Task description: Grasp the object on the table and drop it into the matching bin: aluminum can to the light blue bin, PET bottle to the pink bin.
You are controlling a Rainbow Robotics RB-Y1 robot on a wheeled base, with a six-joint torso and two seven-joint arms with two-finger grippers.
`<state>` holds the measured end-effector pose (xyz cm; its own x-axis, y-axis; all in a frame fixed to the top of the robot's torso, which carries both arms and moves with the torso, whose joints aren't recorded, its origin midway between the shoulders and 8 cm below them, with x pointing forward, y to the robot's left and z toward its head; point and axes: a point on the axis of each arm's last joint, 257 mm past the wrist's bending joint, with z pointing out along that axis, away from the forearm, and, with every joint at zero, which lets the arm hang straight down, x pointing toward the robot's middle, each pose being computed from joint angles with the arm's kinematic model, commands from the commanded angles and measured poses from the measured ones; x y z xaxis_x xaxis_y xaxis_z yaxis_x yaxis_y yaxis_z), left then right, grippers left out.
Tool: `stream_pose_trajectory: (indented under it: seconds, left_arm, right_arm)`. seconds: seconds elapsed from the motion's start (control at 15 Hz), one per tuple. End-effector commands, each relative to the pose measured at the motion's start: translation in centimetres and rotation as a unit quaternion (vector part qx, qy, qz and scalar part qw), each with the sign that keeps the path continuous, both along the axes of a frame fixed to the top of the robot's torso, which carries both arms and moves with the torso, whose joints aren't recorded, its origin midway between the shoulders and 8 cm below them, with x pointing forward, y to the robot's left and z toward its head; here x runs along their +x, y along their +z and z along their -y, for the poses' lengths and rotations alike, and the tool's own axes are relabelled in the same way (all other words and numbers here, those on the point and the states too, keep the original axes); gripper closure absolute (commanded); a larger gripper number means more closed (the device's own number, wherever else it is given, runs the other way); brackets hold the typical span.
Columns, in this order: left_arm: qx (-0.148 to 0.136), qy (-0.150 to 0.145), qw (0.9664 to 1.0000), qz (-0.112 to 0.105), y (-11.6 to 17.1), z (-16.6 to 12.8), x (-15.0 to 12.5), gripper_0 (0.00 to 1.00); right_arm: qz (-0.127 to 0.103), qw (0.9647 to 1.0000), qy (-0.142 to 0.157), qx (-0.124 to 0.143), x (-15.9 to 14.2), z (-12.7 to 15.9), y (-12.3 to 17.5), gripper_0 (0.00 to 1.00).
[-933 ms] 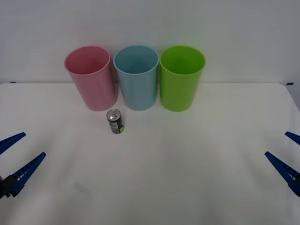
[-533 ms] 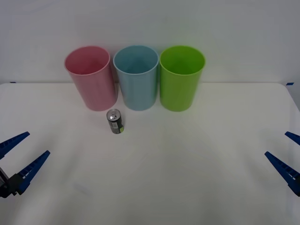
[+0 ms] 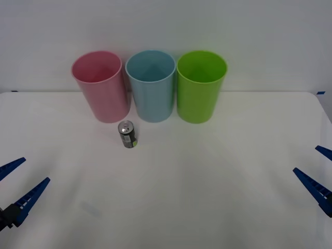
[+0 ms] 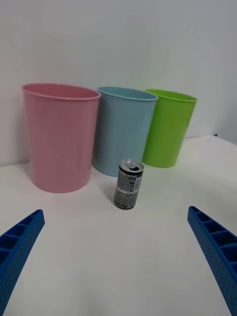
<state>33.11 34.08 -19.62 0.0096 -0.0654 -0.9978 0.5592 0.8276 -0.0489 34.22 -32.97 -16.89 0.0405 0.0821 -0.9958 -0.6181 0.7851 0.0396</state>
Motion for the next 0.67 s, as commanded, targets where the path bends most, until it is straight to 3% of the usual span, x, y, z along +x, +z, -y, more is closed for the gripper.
stream_pose_trajectory:
  seconds: [0.07,0.4,0.67]
  left_arm:
    - [0.032,0.011,0.9994,-0.008,-1.5,-0.4,-0.3,0.00]
    - [0.063,0.060,0.9956,-0.034,-4.5,-1.5,1.1,0.00]
    - [0.057,0.042,0.9968,-0.037,-5.5,1.7,4.1,0.00]
  right_arm:
    - [0.000,1.0000,0.000,0.000,0.0,0.0,0.0,0.00]
    - [0.000,1.0000,0.000,0.000,0.0,0.0,0.0,0.00]
    - [0.000,1.0000,0.000,0.000,0.0,0.0,0.0,0.00]
